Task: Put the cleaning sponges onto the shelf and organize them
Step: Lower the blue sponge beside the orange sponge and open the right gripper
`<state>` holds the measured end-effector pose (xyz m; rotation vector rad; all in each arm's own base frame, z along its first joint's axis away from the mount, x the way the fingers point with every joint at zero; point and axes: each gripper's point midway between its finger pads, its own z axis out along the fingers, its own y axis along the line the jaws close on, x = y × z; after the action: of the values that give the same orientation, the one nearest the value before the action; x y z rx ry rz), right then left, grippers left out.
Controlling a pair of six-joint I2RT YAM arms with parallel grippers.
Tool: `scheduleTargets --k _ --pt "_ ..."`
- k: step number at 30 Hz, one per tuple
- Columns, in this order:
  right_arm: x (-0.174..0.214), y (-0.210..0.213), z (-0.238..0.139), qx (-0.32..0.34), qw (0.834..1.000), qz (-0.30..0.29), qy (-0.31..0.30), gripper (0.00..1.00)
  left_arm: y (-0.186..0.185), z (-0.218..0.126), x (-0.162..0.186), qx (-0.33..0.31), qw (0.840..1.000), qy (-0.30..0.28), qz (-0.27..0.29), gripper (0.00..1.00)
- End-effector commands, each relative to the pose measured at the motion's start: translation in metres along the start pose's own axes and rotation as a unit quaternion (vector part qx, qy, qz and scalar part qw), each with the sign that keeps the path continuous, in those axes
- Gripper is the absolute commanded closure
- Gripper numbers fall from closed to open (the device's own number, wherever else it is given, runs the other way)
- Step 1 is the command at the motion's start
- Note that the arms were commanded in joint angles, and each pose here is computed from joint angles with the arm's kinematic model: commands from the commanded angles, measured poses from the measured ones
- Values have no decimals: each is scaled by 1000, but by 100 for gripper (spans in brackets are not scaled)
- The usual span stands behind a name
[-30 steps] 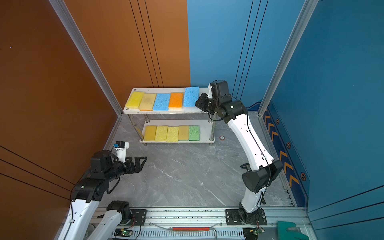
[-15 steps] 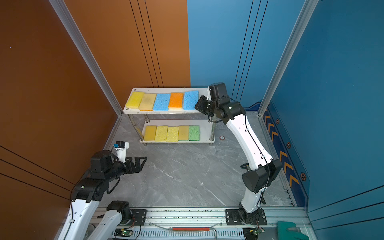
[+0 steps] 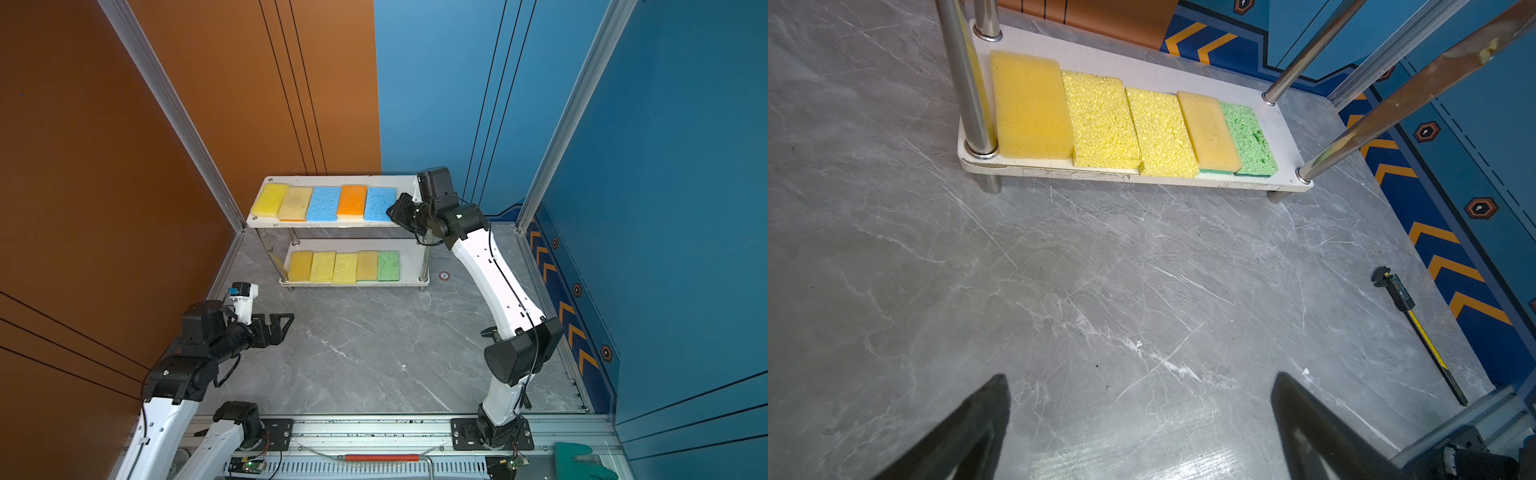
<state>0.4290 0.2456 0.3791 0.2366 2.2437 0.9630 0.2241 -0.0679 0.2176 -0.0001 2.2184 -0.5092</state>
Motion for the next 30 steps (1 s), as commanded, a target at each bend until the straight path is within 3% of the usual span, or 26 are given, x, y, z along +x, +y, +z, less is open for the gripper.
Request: scheduleTargets --k 1,15,17,18,19,20,30 --pt "1 8 -5 -13 1000 -4 -2 69 7 3 5 -12 1000 7 4 2" --pt "-3 5 -10 -8 1000 -9 -12 42 7 3 5 -11 1000 8 2 2" --pt "-3 4 -10 -8 1000 -9 -12 32 7 3 5 -12 1000 8 2 2" --pt "-3 4 -11 -8 1000 -10 -13 23 7 3 5 -11 1000 8 2 2" --pt "-3 5 -11 -9 1000 -10 -13 4 7 3 6 -12 1000 8 2 2" --pt "-3 5 -13 -10 1000 -12 -14 0 7 3 5 -11 1000 7 2 2" --pt "-10 17 -44 -14 998 -28 -50 0 7 2 5 -11 1000 5 2 2"
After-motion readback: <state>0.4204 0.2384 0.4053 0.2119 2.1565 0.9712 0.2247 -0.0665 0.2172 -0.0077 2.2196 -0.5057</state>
